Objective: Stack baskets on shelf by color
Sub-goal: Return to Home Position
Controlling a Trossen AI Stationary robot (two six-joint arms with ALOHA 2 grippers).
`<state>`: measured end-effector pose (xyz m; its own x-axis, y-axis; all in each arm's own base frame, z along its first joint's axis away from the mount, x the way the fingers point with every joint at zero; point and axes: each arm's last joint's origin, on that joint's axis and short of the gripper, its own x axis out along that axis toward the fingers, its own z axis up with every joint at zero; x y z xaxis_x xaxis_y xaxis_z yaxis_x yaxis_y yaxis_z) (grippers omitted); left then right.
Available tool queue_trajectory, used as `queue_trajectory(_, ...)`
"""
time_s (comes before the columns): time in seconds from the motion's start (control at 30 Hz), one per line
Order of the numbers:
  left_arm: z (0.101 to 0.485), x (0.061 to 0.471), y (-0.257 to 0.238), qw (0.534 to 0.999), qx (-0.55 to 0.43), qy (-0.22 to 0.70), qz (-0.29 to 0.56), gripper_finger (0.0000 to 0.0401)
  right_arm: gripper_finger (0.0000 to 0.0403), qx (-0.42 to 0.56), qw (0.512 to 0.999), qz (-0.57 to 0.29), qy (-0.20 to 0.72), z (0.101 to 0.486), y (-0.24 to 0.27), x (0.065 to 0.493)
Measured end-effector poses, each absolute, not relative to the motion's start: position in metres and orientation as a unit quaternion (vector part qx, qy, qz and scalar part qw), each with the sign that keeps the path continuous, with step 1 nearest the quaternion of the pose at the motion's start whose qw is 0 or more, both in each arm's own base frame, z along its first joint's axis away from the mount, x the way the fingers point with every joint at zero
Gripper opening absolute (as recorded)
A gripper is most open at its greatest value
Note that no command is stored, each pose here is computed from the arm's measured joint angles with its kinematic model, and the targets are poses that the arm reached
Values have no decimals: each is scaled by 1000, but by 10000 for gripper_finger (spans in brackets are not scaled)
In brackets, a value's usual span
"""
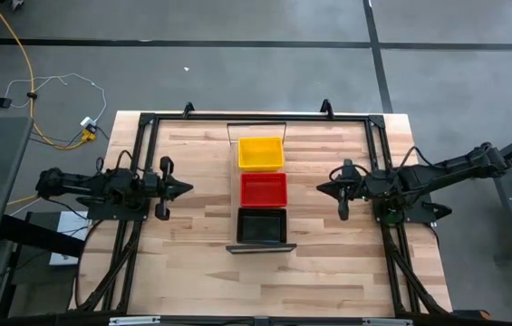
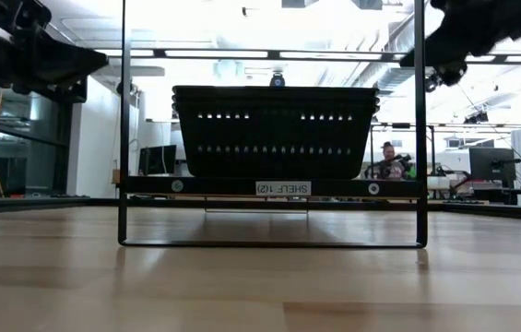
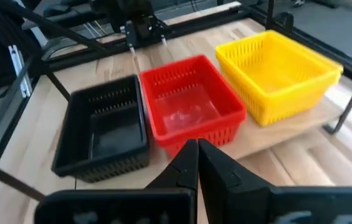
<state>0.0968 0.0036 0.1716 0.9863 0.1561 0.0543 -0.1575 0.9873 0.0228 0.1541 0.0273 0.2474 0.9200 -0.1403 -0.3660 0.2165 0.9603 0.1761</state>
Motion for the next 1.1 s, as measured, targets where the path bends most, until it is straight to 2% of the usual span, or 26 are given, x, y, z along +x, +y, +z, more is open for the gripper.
queue_trajectory(0.13, 170, 97, 6, 996, 14, -16, 92, 0, 0, 122, 976, -90, 159, 230, 23, 140)
queue_trajectory(0.37, 170, 97, 6, 995, 13, -19, 95, 0, 0, 119, 987, -76, 73, 221, 3, 115)
queue_trajectory(0.8, 170, 97, 6, 995, 13, -19, 95, 1, 0, 97, 992, -66, 39, 168, -12, 103)
queue_trajectory(1.1, 170, 97, 6, 995, 13, -19, 95, 3, 0, 35, 999, -30, -11, 168, -5, 98)
